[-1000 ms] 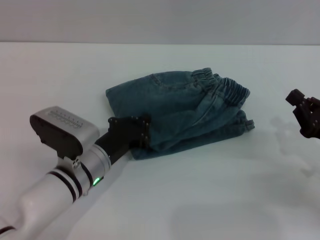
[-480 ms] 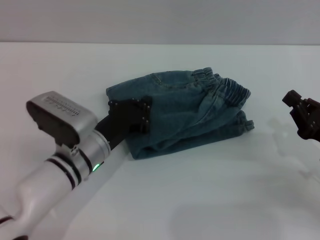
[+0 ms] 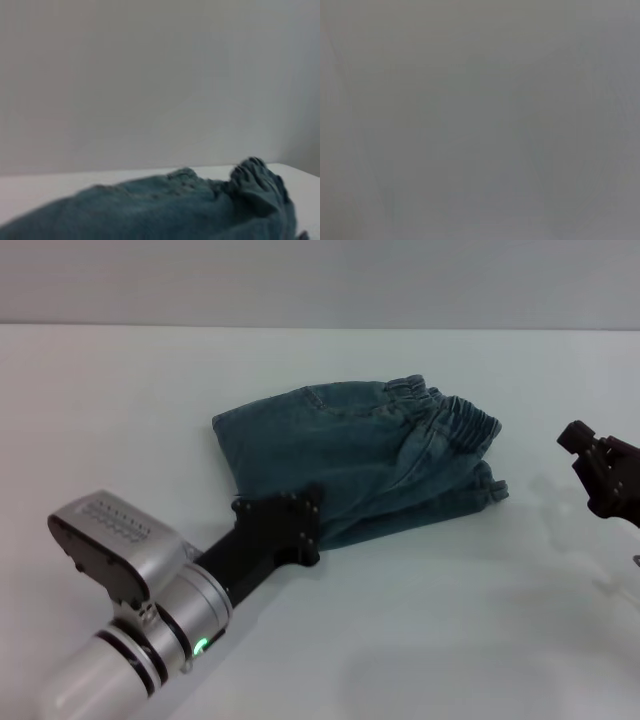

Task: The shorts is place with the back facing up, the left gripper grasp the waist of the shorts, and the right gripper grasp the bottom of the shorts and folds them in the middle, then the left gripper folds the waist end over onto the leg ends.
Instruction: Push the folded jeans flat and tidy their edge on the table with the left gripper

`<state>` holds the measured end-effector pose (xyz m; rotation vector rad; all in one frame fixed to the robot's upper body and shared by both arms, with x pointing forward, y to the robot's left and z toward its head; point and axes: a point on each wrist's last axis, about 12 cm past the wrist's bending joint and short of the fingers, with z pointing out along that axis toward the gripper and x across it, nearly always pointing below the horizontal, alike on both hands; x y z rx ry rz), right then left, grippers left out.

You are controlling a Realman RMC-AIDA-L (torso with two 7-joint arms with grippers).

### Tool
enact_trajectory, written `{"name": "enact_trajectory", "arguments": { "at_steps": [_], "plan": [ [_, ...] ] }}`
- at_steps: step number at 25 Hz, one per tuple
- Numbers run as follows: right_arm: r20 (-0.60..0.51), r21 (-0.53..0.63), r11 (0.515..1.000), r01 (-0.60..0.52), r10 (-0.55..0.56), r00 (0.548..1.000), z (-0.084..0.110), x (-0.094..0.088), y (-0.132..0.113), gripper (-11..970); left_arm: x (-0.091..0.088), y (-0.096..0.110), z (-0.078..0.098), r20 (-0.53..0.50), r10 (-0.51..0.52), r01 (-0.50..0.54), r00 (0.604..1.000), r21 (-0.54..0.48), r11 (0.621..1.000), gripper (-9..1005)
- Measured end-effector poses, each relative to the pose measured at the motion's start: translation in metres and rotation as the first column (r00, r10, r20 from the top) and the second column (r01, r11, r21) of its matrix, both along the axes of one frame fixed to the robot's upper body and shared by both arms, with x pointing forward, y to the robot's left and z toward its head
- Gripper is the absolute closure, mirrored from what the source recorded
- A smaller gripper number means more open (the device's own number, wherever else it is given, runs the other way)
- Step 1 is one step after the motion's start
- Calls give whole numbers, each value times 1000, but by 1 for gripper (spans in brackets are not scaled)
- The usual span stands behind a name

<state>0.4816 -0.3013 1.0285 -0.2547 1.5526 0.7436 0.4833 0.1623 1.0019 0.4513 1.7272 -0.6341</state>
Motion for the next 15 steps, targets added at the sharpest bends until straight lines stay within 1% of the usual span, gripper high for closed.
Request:
{"name": "enact_trajectory", "arguments": {
  "at_steps": [3, 8, 11, 15],
  "plan": [
    [1, -4, 1000, -6, 6, 1000, 1, 2, 1, 850, -7, -2, -3, -41, -18, 17, 999, -26, 1000, 941],
    [0, -5, 1000, -13, 13, 1000, 1, 3, 3, 848, -6, 1, -8, -80, -12, 10, 997, -24, 1000, 937],
    [-1, -5, 1000, -13, 13, 1000, 0, 2, 3, 847, 0, 3, -8, -84, -3, 2, 996, -3, 1000, 934],
    [-4, -3, 1000, -8, 8, 1000, -1, 1, 2, 845, 13, 6, -8, -90, 1, 1, 996, 23, 1000, 931]
  ]
}}
